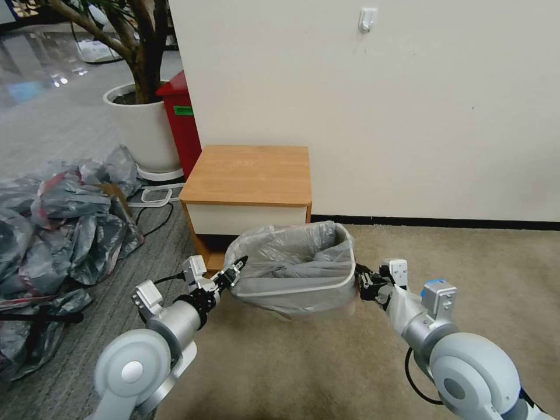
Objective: Pick up the garbage bag from the table and place it over the trash can.
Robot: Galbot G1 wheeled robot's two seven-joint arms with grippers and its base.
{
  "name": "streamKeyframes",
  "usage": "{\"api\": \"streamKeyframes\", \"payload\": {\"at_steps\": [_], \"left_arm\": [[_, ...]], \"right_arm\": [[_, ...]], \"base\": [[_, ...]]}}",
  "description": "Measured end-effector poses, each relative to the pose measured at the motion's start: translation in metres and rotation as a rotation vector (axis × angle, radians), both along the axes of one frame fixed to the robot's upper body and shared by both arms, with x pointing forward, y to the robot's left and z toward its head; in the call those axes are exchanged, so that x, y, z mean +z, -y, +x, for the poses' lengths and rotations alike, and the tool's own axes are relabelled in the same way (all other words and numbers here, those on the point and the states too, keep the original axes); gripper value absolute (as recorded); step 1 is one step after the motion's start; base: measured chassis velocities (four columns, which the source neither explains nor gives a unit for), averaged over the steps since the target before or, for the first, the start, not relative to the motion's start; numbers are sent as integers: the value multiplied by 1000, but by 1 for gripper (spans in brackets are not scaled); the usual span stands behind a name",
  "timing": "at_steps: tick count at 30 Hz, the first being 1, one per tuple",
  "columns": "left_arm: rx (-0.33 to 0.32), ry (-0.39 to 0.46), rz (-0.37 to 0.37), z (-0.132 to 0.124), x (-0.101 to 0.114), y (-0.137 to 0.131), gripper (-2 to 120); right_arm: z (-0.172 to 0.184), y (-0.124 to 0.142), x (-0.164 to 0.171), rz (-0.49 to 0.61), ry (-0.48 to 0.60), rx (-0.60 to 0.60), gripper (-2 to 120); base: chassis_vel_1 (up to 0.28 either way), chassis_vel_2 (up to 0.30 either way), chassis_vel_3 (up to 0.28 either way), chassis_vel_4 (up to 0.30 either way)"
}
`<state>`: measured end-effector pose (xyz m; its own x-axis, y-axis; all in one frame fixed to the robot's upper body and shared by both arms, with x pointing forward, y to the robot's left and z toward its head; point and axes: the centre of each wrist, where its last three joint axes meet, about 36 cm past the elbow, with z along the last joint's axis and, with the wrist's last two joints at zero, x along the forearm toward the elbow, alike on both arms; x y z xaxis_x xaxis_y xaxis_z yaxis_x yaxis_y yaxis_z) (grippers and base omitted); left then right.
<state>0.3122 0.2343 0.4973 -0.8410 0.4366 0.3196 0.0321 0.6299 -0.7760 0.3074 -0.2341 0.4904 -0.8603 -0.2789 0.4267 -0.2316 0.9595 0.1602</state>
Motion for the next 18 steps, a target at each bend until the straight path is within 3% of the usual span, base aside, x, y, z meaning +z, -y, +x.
{"api": "streamKeyframes", "payload": {"at_steps": [8, 10, 12, 18], "left_arm": [[0, -10, -2, -3, -2, 0, 7], [6, -11, 9, -2, -4, -1, 7], [8, -12, 13, -1, -4, -2, 7], [43, -7, 113, 3, -13, -5, 6]], "right_arm": [[-3, 1, -2, -5, -6, -9, 7], [-11, -1, 1, -6, -3, -34, 19], [-12, -1, 1, -3, -1, -38, 19], [-23, -4, 13, 89, 41, -81, 46]], "base": [[0, 0, 0, 0], [0, 0, 0, 0], [0, 0, 0, 0], [0, 0, 0, 0]]}}
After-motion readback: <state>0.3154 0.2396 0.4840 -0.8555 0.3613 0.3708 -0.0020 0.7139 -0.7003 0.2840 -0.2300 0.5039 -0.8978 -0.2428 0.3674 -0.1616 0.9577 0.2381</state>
